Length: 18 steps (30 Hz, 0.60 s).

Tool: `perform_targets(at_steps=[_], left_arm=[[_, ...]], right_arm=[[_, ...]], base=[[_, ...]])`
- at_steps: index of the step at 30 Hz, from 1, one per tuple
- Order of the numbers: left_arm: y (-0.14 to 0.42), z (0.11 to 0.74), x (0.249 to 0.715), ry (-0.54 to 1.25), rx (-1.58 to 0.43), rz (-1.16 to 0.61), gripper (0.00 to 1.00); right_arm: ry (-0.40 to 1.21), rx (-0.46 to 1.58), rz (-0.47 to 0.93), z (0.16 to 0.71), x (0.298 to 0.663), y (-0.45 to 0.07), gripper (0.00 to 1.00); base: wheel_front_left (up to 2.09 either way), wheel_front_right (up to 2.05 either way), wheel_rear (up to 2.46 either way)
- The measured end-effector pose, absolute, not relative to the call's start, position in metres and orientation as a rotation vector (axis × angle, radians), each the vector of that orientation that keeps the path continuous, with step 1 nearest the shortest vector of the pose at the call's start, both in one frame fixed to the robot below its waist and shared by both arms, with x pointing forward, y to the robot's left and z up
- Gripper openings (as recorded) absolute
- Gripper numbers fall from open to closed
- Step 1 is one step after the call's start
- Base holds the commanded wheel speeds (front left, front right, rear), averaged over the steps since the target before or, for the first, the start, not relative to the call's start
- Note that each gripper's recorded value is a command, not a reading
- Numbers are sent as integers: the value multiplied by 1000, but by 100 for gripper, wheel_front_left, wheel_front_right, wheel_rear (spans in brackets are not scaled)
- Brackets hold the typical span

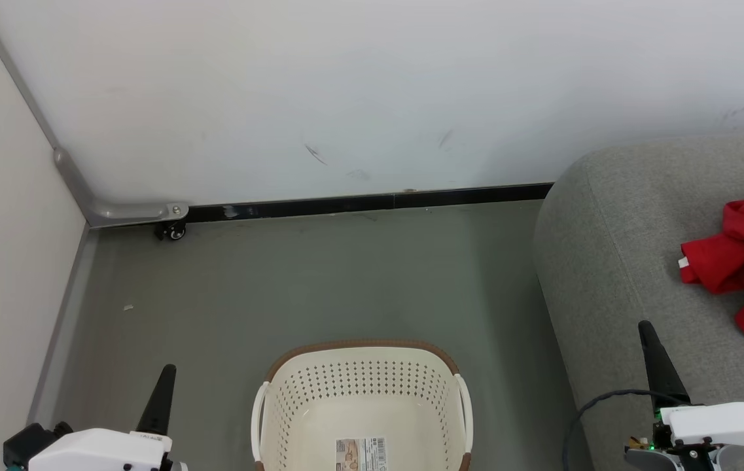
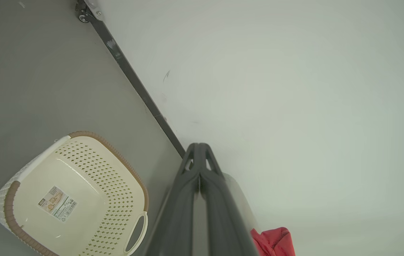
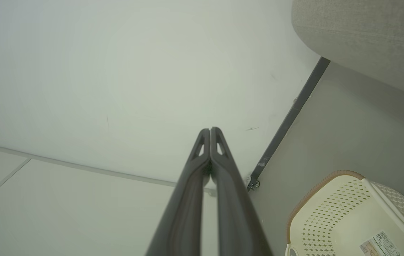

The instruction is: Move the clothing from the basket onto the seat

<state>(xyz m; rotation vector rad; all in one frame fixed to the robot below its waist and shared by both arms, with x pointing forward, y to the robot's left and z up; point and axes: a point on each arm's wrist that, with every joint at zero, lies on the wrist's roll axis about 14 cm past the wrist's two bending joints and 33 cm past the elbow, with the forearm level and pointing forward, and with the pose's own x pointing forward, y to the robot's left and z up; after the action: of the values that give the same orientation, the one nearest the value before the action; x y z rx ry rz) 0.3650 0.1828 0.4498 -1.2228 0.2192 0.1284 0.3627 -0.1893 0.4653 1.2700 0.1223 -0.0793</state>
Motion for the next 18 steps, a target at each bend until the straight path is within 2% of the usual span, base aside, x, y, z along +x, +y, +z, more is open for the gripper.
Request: perform_targets(at_steps=[18], left_arm=[[187, 469, 374, 139, -1471, 78, 0]], right_arm=[[75, 1489, -96, 473, 369, -200, 0]], base=[[0, 0, 0]])
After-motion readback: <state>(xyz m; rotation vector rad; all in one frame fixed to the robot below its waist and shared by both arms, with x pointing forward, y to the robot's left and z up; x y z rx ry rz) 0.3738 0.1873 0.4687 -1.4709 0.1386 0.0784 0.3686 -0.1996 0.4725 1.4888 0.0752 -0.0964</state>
